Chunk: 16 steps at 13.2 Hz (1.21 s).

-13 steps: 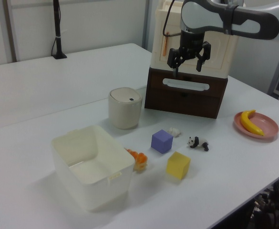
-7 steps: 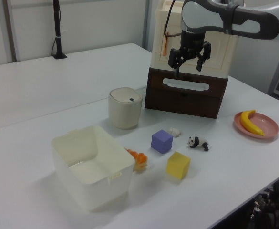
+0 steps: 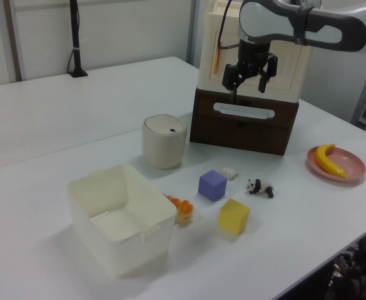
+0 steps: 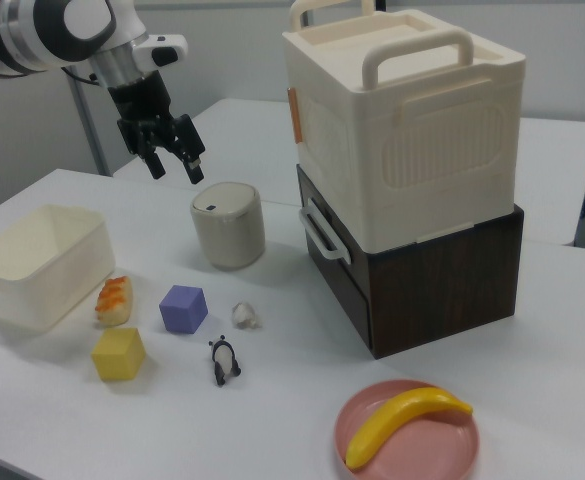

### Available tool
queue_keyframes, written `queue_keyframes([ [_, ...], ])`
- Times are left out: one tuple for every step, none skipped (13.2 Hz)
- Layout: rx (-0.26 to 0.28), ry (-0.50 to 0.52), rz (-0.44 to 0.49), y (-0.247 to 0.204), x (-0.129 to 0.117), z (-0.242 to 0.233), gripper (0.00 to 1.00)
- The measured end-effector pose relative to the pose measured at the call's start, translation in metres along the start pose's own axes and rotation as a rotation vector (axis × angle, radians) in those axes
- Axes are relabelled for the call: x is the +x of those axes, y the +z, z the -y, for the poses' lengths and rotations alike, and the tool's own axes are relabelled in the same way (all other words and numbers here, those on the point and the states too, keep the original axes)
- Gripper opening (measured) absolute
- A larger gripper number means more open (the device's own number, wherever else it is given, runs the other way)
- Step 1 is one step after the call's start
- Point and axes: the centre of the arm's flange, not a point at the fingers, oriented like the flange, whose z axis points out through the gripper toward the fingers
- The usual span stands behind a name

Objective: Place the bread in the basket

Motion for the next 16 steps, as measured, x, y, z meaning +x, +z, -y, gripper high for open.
queue_keyframes([
  [0.0,0.0,0.0,0.0,0.0,0.0,1.0],
  [0.0,0.0,0.0,0.0002,0.0,0.0,1.0],
  [0.0,-0.001,0.001,0.0005,0.0,0.0001,1.0],
  [0.0,-0.001,0.001,0.0006,0.0,0.0001,1.0],
  [0.0,-0.001,0.001,0.0008,0.0,0.0001,1.0],
  [0.0,-0.002,0.002,0.001,0.0,0.0001,1.0],
  [0.0,-0.002,0.002,0.001,0.0,0.0002,1.0],
  [0.0,-0.003,0.002,0.0011,0.0,0.0002,1.0],
  [-0.001,-0.003,0.003,0.0013,-0.0001,0.0002,1.0],
  [-0.003,-0.004,0.013,0.0023,-0.0012,-0.0002,1.0],
  [-0.006,-0.005,0.029,0.0036,-0.0029,-0.0006,1.0],
  [-0.008,-0.005,0.038,0.0044,-0.0039,-0.0008,1.0],
  [-0.008,-0.005,0.039,0.0045,-0.004,-0.0008,1.0],
  [-0.013,-0.011,0.038,0.0045,-0.0039,-0.0013,1.0],
  [-0.018,-0.021,0.037,0.0044,-0.004,-0.001,1.0],
  [-0.018,-0.034,0.038,0.0046,-0.0045,0.0019,1.0],
])
